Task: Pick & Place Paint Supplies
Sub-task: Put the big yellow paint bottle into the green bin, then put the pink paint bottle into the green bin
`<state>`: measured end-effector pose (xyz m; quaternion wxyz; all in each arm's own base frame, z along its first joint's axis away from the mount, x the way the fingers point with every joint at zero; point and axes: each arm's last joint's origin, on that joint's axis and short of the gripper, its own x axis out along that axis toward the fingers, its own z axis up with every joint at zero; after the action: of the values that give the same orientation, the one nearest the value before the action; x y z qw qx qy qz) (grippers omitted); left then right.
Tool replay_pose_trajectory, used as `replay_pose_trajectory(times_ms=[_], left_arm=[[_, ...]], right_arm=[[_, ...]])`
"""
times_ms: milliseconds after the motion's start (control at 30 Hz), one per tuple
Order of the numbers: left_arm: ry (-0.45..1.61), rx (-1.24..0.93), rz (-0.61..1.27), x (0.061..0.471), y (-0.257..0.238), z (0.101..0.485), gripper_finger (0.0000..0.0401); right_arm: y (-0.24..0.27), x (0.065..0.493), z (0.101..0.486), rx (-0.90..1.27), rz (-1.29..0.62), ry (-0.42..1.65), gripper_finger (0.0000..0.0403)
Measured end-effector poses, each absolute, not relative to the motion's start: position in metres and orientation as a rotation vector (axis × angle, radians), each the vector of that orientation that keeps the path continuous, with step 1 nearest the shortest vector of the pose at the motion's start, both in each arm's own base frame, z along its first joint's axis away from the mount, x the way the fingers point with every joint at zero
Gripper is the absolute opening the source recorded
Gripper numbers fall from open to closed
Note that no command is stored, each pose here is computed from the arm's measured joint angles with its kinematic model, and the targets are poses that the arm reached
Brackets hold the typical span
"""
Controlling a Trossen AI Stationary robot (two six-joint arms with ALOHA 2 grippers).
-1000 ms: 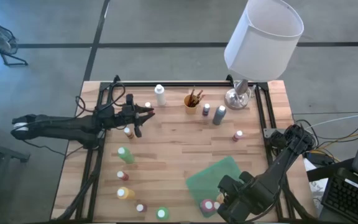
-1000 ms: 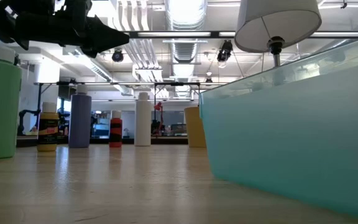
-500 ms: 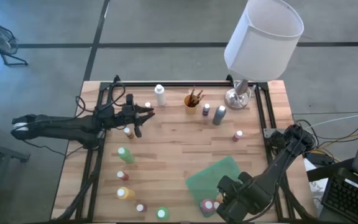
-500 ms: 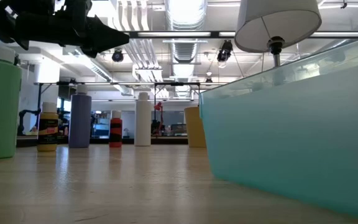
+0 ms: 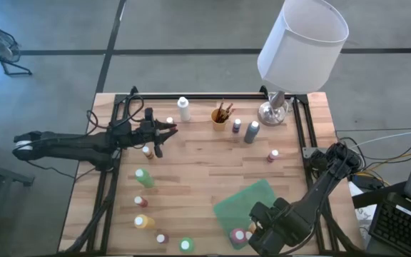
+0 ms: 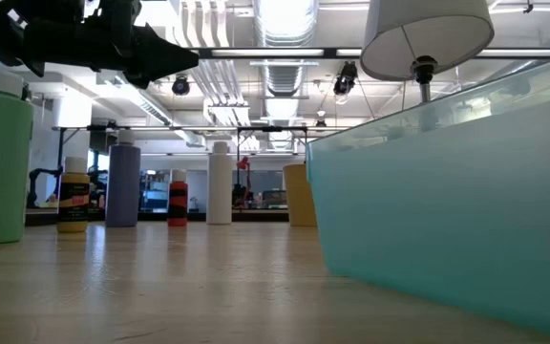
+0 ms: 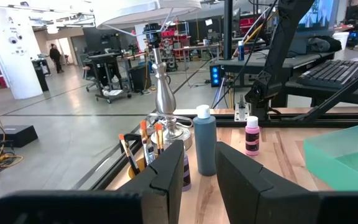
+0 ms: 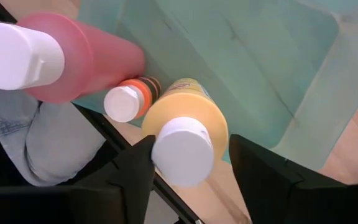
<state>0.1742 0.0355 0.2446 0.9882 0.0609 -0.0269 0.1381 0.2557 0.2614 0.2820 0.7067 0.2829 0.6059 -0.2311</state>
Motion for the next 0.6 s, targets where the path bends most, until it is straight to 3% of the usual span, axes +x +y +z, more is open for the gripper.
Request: replay_pose_trajectory(times_ms=[600], left_arm=[[-0.054,0.122,0.278,0.1742,0.0356,0.2447,0.0097]], right_arm=[[0.2610,0.2566,0.2908,0.654,-0.513,1.310,0.0265]])
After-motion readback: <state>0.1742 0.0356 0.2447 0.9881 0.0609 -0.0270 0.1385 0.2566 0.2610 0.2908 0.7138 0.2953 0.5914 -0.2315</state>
